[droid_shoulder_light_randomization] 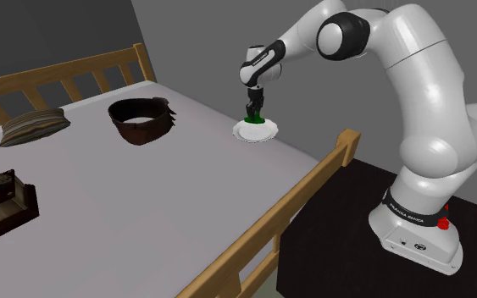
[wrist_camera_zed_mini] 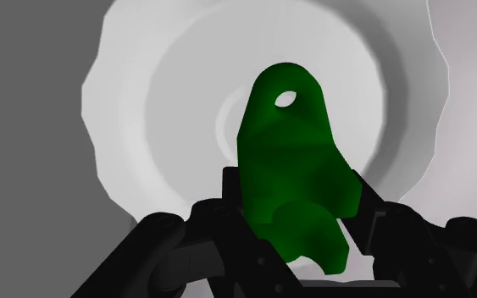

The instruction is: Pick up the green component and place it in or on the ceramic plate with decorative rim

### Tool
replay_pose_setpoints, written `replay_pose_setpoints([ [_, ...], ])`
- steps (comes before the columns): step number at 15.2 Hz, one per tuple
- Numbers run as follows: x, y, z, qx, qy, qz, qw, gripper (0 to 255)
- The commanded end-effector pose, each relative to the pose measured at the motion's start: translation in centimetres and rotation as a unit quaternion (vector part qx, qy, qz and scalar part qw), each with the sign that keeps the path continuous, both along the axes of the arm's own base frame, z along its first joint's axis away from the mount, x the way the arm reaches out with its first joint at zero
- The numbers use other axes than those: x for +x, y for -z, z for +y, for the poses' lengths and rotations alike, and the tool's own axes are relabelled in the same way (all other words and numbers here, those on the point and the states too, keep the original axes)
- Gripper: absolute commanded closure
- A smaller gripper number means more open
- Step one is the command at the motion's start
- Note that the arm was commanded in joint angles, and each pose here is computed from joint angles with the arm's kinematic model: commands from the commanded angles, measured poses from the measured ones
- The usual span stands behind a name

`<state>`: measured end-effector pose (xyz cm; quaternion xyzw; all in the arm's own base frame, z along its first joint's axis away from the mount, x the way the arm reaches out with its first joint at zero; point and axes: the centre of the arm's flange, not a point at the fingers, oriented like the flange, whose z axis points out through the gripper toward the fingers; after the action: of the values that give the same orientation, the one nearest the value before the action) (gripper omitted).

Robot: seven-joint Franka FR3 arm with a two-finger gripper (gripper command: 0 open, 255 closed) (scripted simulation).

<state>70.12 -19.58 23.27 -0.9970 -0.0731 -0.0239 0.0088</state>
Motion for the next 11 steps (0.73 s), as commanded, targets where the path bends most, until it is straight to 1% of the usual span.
replay_pose_setpoints([
  [1, 0.1, 1.1, 0.1, 0.0, 0.0, 0.0, 1.0, 255],
  [9, 0.1, 5.3, 0.1, 0.0, 0.0, 0.0, 1.0, 255],
  [11, 0.1, 5.6, 0.1, 0.0, 0.0, 0.0, 1.0, 255],
])
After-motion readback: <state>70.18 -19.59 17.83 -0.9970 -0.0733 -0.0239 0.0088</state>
